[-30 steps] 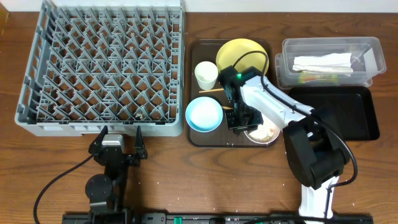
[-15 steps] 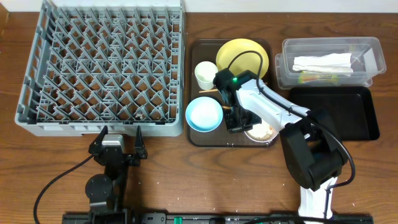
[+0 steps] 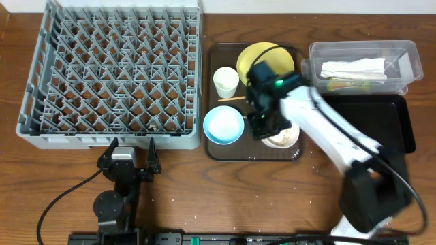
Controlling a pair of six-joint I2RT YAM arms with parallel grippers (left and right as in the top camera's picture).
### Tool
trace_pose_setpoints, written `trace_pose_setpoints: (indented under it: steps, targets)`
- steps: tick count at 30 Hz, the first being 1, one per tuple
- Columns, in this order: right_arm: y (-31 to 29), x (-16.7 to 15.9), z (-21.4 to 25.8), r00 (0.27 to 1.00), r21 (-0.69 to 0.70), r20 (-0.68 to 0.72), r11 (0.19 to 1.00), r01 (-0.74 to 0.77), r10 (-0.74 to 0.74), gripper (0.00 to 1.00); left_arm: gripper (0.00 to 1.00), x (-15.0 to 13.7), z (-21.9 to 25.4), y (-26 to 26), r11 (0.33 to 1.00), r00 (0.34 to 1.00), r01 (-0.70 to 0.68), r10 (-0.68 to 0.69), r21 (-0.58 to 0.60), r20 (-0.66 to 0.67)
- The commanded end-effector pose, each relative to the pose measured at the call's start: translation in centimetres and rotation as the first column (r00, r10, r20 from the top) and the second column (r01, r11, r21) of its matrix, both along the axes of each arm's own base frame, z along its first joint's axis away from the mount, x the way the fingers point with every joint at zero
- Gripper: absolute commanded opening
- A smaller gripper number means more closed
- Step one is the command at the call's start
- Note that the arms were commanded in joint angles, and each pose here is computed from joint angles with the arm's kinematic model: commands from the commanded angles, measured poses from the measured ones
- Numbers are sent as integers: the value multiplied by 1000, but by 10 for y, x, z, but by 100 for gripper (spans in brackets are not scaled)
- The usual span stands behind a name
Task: Sort waste into correct bins and load items into the dishwasher
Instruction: 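Tip the pink bowl over the black tray to dump the rice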
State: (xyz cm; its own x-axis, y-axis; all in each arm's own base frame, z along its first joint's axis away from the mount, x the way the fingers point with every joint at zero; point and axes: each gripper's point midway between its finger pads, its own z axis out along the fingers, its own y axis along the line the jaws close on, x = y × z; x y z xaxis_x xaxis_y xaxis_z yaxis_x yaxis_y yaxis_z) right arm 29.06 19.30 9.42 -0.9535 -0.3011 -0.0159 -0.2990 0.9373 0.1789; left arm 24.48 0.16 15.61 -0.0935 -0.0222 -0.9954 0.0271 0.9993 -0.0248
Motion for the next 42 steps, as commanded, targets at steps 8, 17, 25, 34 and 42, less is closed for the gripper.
trace_pose_setpoints:
  steps: [8, 17, 25, 34, 42]
  targets:
    - [-53, 26, 69, 989, 284, 101, 956, 75, -107, 1, 91, -1, -14, -1, 1000, 999, 7, -7, 1, -40]
    - [-130, 55, 96, 938, 535, 94, 811, 235, -335, 1, 91, -1, -14, -1, 1000, 999, 7, -7, 1, -40]
    - [-187, 58, 95, 862, 725, 53, 613, 314, -505, 1, 91, -1, -14, -1, 1000, 999, 7, -7, 2, -40]
    - [-227, 48, 66, 770, 879, 58, 399, 262, -635, 1, 91, -1, -14, -1, 1000, 999, 7, -7, 1, -40]
    - [-241, 43, 67, 735, 930, 110, 330, 162, -669, 1, 91, -1, -14, -1, 1000, 999, 7, -7, 1, -40]
